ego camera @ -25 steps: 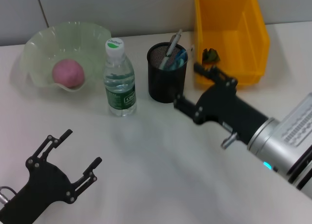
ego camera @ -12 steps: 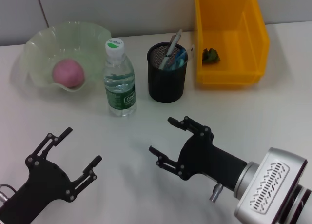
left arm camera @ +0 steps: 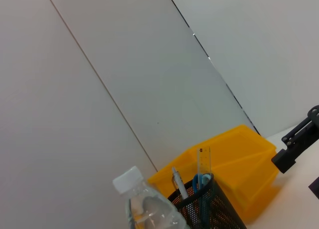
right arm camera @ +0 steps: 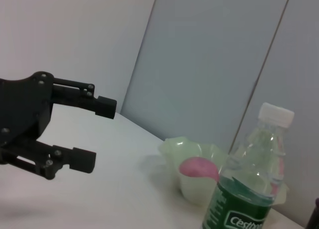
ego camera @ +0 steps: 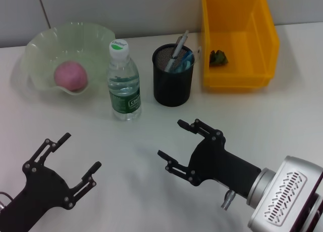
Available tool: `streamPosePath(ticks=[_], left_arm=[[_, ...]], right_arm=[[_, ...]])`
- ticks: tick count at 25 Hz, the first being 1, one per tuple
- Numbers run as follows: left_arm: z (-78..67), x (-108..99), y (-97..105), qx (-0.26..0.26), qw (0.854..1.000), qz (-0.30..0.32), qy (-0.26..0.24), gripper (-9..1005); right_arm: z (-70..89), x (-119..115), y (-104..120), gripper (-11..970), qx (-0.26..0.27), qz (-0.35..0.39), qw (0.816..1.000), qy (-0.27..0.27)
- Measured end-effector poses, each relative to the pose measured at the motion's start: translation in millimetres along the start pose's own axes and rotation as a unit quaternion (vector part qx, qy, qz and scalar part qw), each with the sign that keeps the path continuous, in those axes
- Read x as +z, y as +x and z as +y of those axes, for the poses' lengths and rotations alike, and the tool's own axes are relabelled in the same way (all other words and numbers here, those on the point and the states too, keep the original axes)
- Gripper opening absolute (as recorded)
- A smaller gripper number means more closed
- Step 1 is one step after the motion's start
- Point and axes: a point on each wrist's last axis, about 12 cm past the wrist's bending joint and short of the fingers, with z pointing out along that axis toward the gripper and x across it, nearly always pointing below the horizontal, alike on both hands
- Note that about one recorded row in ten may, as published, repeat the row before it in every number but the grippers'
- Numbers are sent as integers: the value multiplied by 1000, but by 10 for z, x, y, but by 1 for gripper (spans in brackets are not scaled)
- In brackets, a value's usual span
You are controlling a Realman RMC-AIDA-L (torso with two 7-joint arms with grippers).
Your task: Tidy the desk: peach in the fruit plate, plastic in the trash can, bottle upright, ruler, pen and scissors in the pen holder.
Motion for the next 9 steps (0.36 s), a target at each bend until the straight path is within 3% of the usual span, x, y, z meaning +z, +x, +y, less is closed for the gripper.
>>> streamPosePath(ticks=[9], left_arm=[[12,-19,13,2,1000,5,-3,783]], right_arm=[[-39,-47,4,733,2,-3,1000,17]])
